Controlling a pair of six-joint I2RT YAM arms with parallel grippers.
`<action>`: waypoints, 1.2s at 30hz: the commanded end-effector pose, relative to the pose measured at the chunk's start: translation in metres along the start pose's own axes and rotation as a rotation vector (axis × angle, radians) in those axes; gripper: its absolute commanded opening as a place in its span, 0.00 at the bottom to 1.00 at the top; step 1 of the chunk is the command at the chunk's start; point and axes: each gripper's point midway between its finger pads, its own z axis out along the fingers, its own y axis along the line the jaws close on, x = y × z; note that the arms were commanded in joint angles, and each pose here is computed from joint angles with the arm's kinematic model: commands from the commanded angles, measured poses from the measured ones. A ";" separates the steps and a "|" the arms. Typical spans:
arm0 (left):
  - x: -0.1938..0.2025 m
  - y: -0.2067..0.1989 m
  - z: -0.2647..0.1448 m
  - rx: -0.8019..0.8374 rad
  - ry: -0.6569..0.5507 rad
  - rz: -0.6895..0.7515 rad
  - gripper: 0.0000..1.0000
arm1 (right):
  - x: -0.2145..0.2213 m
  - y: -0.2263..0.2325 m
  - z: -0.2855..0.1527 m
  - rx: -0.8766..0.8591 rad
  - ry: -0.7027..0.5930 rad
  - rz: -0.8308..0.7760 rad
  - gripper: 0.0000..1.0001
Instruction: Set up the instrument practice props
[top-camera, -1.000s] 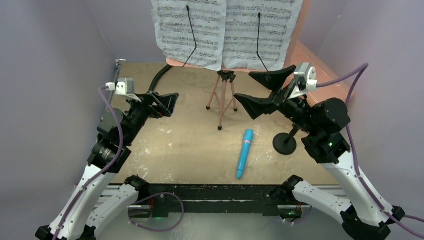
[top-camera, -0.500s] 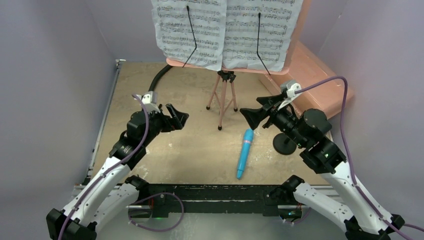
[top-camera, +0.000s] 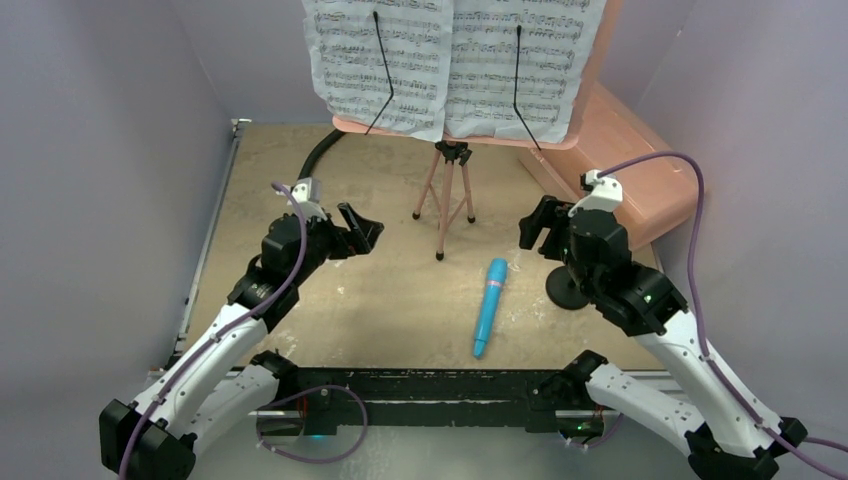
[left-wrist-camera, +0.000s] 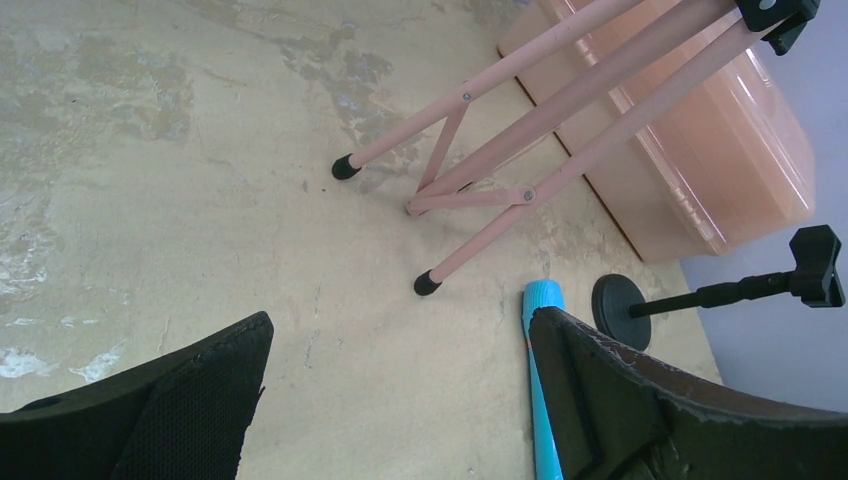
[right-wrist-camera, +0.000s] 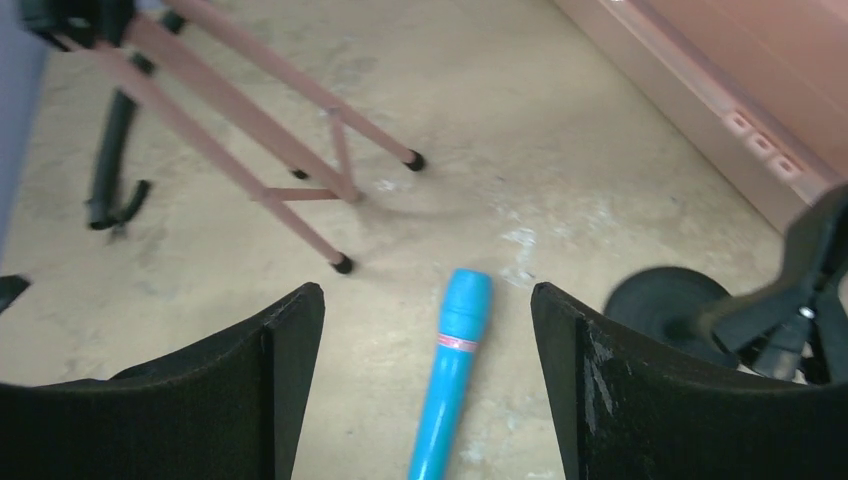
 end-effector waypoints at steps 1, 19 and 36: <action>-0.006 -0.008 0.002 0.035 -0.024 -0.015 0.99 | -0.008 -0.035 -0.006 0.219 -0.017 0.024 0.78; -0.003 -0.005 0.005 0.020 -0.019 -0.031 0.99 | -0.019 -0.023 -0.008 0.166 0.008 -0.011 0.75; -0.002 -0.005 0.005 0.024 -0.017 -0.033 0.99 | -0.068 -0.087 0.035 0.335 -0.034 0.091 0.85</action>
